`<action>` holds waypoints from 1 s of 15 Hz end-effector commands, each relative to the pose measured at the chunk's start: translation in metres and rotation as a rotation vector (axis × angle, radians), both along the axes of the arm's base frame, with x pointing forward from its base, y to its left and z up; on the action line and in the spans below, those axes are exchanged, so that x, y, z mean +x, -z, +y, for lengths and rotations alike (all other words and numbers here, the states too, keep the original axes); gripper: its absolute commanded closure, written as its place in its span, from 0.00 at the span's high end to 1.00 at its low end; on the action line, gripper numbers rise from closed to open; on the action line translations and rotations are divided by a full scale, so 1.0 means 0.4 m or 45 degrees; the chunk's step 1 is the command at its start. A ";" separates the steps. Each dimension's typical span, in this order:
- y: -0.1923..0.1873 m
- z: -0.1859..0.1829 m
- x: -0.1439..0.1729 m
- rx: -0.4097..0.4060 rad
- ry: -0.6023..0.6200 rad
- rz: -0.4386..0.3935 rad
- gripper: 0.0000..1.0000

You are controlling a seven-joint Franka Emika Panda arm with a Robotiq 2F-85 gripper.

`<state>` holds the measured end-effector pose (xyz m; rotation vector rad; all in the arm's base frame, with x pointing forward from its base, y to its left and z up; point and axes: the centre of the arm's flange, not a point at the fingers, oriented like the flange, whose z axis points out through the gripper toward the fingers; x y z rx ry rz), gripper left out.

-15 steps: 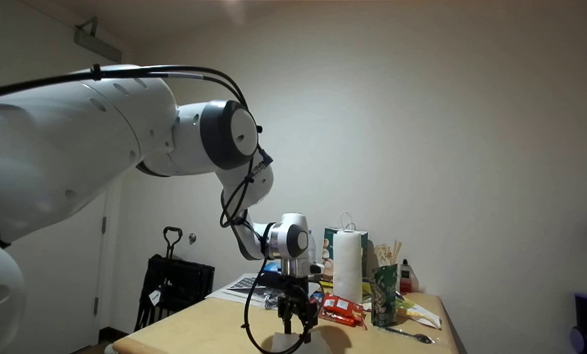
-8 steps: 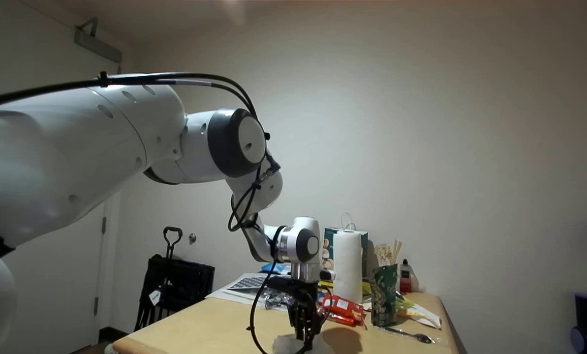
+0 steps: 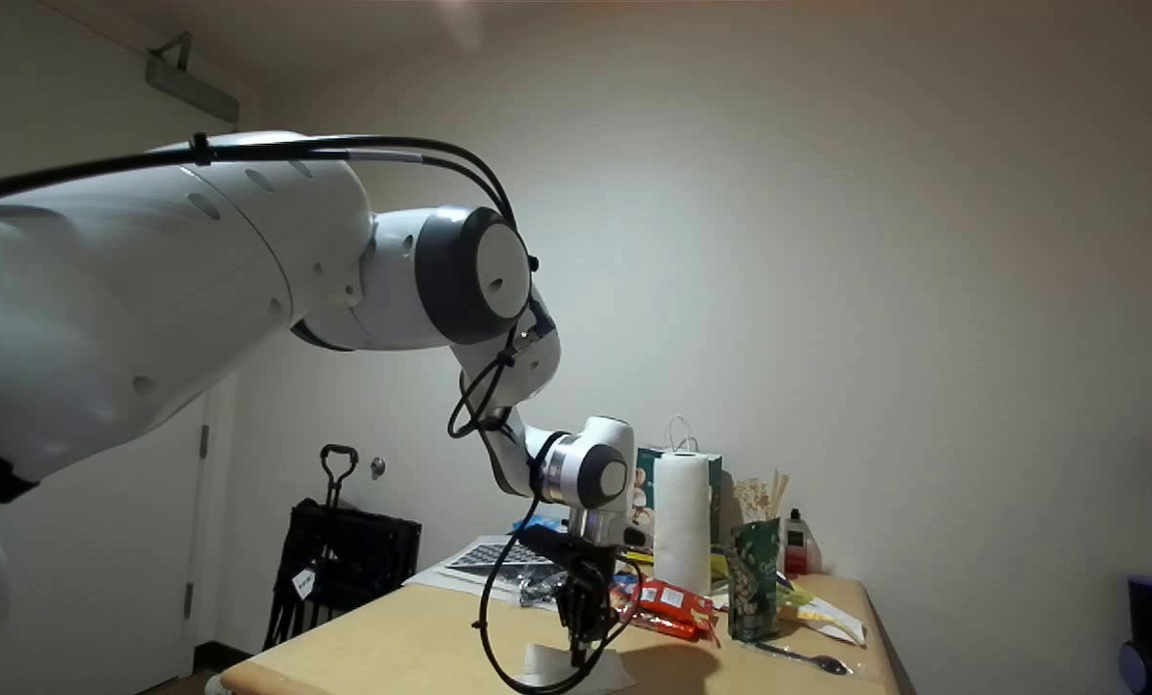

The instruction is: Wipe the table with the cloth

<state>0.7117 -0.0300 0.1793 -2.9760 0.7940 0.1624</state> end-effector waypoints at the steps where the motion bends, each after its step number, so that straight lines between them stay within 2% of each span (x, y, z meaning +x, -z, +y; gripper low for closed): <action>1: -0.007 0.016 0.002 0.006 -0.011 -0.005 0.01; 3: -0.010 0.023 0.003 0.009 -0.017 -0.007 0.00; 8: 0.064 0.066 0.025 -0.020 -0.097 0.096 0.00; 11: 0.081 0.125 0.046 -0.045 -0.167 0.163 0.00; 15: 0.086 0.276 0.075 -0.102 -0.352 0.209 0.00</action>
